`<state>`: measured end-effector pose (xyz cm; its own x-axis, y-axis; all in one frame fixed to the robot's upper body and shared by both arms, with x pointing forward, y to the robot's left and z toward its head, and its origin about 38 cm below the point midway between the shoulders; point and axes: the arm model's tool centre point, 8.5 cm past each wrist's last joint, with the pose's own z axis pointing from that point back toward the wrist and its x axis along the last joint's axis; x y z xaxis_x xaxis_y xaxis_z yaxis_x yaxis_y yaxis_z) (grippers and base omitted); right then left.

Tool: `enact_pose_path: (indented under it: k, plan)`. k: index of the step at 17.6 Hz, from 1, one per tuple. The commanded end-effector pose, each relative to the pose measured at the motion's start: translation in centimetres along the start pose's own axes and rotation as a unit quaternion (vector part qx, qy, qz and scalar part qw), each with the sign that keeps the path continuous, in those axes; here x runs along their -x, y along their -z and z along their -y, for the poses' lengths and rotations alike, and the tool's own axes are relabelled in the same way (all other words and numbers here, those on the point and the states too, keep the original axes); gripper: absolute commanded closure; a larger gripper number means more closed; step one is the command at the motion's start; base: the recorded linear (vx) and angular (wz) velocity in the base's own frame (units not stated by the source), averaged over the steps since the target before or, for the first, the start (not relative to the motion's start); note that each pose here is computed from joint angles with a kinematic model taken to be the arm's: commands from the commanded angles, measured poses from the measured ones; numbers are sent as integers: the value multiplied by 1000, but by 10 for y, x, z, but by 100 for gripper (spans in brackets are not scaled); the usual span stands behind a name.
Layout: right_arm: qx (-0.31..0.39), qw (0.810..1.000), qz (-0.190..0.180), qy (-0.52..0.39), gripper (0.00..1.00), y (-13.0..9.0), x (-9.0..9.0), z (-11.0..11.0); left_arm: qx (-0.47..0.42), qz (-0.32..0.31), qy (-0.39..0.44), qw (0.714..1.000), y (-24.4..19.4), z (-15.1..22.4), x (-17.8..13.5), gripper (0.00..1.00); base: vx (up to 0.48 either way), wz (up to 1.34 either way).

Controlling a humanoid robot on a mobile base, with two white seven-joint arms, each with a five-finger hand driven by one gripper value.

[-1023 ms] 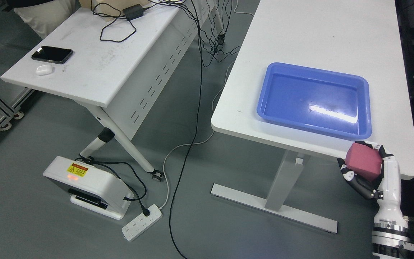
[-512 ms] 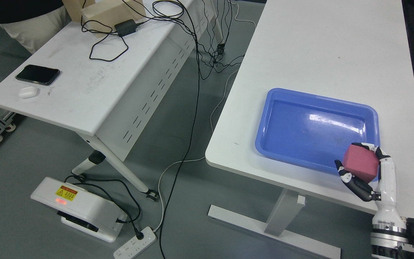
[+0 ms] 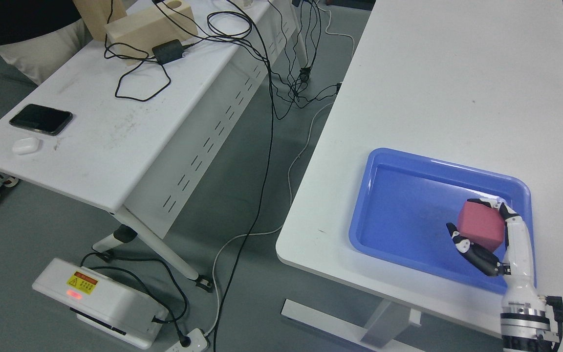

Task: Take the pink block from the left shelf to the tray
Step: 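Lower the right hand with the red cube into the blue tray, then open the right hand fingers to release the red cube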

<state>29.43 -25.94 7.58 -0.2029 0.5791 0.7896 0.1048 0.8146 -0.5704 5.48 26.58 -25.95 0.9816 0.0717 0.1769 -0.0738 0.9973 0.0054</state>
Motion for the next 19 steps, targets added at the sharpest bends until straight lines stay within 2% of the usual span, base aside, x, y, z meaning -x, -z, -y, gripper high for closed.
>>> enact_pose_path:
  k: [1, 3, 8, 14, 16, 19]
  plan:
    - [-3, 1000, -3, -4, 41, 0, 3, 4, -9, 9, -2, 1000, 0, -11, -7, 0, 124, 41]
    - [0, 1000, -5, 11, 23, -1, 3, 4, -9, 9, -2, 1000, 0, -11, -7, 0, 109, 25]
    - [-13, 999, -5, 29, 1, 0, 3, 2, -9, 9, -2, 1000, 0, -11, -7, 0, 58, 9]
    - [12, 998, -7, 59, 1, -1, 4, 8, -9, 9, -2, 1000, 0, -11, -7, 0, 4, 0]
    - [40, 994, -15, 105, 0, -2, 8, 15, -9, 9, -2, 1000, 0, -11, -7, 0, 0, 0]
    - [40, 992, -39, 110, 0, -2, 14, 16, -9, 9, -2, 1000, 0, -11, -7, 0, 0, 0]
